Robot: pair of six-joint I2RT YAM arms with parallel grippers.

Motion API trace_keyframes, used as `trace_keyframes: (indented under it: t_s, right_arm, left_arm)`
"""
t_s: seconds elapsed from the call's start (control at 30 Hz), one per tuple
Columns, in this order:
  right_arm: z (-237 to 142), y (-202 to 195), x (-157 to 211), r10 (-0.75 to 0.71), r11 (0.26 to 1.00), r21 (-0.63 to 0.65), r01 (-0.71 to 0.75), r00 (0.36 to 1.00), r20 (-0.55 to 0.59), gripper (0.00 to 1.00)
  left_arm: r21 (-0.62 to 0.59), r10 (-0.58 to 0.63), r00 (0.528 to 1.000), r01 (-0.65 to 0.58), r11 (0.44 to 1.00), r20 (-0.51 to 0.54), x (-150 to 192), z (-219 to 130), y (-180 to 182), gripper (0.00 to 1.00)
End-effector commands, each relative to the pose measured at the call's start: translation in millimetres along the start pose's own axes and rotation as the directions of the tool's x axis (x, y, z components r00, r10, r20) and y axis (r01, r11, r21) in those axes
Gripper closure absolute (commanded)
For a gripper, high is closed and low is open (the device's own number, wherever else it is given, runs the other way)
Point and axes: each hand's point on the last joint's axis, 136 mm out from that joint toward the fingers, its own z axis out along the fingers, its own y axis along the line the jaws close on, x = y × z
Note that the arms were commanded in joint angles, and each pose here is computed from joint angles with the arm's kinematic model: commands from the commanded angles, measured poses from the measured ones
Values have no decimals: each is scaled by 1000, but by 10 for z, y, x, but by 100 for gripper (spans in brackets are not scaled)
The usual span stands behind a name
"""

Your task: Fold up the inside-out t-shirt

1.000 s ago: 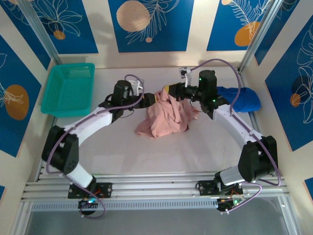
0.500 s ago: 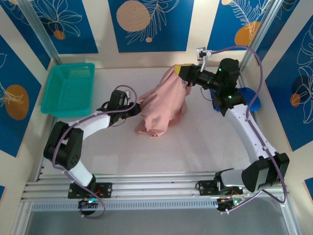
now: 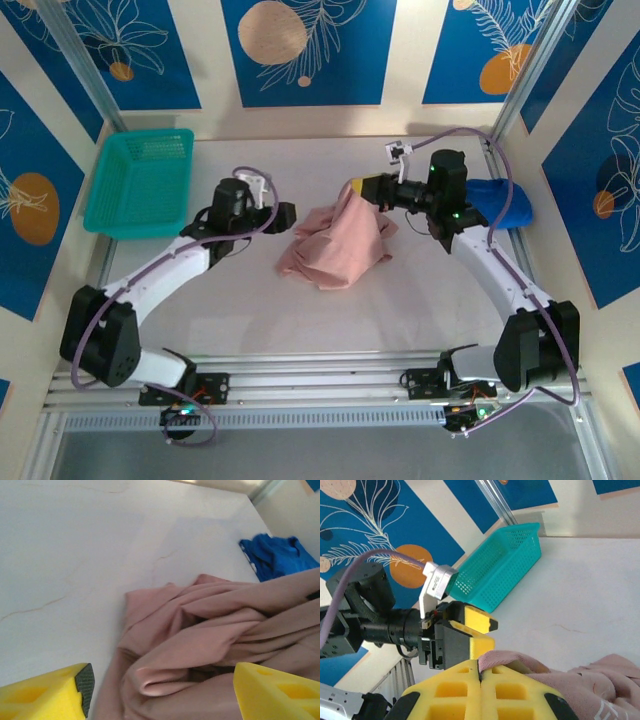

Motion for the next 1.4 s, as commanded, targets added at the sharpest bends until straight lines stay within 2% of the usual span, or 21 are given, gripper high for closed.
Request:
trace_keyframes:
  t_s: [0.0, 0.13, 0.27, 0.3, 0.4, 0.47, 0.53, 0.63, 0.7, 0.8, 0.9, 1.07, 1.23, 1.3, 1.37]
  right_arm:
    - [-114, 153, -24, -67, 997, -26, 67, 998, 18, 100]
    - [-164, 195, -36, -75, 997, -26, 76, 997, 25, 100]
    - [-220, 240, -72, -86, 996, -21, 87, 996, 34, 100]
    - [-244, 252, -100, -93, 995, -16, 94, 995, 41, 100]
    - [-356, 317, -251, -122, 992, -3, 122, 989, 80, 100]
    - [-492, 356, -378, -145, 989, 28, 143, 982, 118, 100]
    - [-676, 389, -493, -172, 984, 72, 162, 971, 165, 100]
    - [-872, 398, -575, -215, 970, 164, 182, 952, 217, 100]
    - [-917, 361, -565, -224, 961, 213, 175, 946, 233, 100]
    - [-915, 218, -478, -197, 954, 269, 130, 951, 239, 100]
    - [-840, 19, -289, -153, 948, 307, 80, 962, 224, 100]
    - [-621, -271, 184, -41, 942, 335, -10, 989, 145, 100]
    - [-597, -637, 763, 131, 862, 484, -148, 989, 70, 100]
    - [-605, -724, 1050, 189, 821, 545, -169, 982, 21, 100]
    - [-595, -757, 1358, 227, 788, 596, -155, 973, -47, 100]
  left_arm:
    - [53, 143, 980, -136, 989, -141, 280, 241, -154, 23]
    - [33, 184, 959, -181, 983, -215, 389, 574, -67, 19]
    - [69, 185, 945, -173, 983, -270, 439, 858, -81, 24]
    - [84, 183, 941, -166, 983, -284, 452, 931, -97, 31]
    - [118, 156, 946, -127, 985, -284, 325, 1001, -171, 69]
    - [166, 101, 974, -68, 984, -202, 16, 827, -239, 86]
    - [233, 2, 998, 11, 972, -55, -476, 432, -266, 100]
    - [398, -141, 981, 78, 914, 133, -1106, -305, -380, 100]
    - [459, -198, 958, 85, 885, 205, -1349, -691, -405, 100]
    - [469, -228, 939, 85, 879, 259, -1449, -995, -386, 100]
    - [406, -230, 940, 112, 907, 253, -1252, -935, -224, 100]
    - [126, -231, 958, 211, 969, 172, -541, -535, 449, 100]
    - [-166, -224, 972, 232, 958, 66, 271, -411, 1054, 99]
    - [-278, -213, 977, 204, 939, 0, 600, -438, 1224, 92]
    - [-355, -191, 980, 157, 921, -60, 865, -492, 1313, 80]
